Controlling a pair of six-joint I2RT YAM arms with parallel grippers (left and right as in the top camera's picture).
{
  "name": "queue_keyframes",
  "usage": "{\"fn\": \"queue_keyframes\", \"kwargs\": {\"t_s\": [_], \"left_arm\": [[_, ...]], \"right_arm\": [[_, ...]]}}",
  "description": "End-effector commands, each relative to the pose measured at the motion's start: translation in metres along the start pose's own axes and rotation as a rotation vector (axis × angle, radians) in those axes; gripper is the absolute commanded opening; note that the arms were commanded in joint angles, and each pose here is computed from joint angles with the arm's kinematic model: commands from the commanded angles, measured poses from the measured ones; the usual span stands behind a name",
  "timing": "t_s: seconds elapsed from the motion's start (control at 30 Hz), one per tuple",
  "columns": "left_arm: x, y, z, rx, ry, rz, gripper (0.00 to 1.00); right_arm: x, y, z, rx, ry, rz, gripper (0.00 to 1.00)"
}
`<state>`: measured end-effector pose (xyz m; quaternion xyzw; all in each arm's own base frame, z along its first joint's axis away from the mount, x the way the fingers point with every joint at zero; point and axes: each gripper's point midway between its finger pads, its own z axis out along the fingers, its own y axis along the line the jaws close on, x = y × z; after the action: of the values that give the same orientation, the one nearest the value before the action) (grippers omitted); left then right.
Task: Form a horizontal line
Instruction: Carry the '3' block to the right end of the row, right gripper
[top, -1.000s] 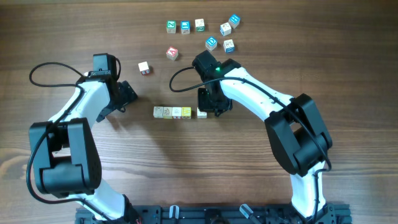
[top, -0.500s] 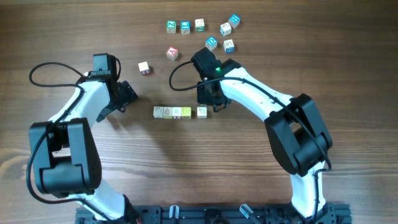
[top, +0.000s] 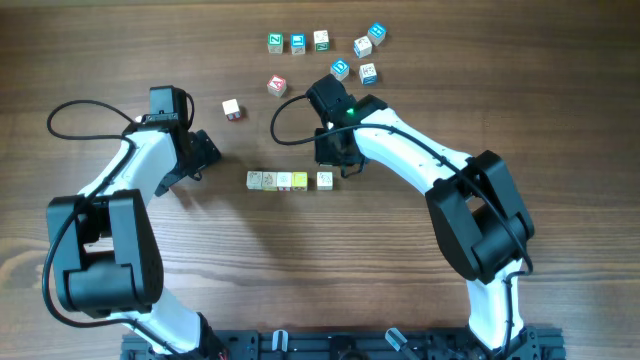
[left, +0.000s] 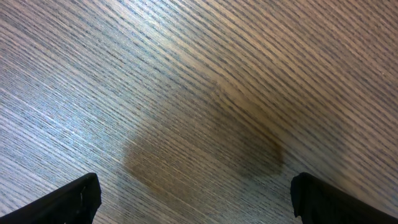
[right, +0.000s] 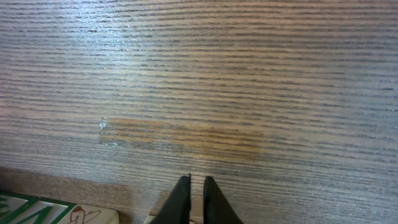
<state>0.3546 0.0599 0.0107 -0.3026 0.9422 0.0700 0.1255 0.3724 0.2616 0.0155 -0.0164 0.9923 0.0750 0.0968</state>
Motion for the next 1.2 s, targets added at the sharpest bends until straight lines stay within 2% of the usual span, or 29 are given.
{"fn": "queue_keyframes", "kwargs": {"t_s": [0.0,0.37,0.63,1.17], "left_arm": [[0.0028,0.0027,0.0033,-0.011,0.008,0.001,1.00],[0.0028,0.0027,0.0033,-0.011,0.008,0.001,1.00],[0.0028,0.0027,0.0033,-0.011,0.008,0.001,1.00],[0.0028,0.0027,0.0033,-0.011,0.008,0.001,1.00]], "right_arm": [[-0.0063,-0.0008,-0.0098,0.007,-0.041,-0.001,0.11],[-0.0157,0.0031,-0.0104,-0.006,-0.081,-0.001,0.12],[-0.0125,0.0010,-0.0102,0.003,-0.068,-0.001,0.07],[-0.0110,-0.0001,-0.0101,0.007,-0.062,-0.001,0.07]]}}
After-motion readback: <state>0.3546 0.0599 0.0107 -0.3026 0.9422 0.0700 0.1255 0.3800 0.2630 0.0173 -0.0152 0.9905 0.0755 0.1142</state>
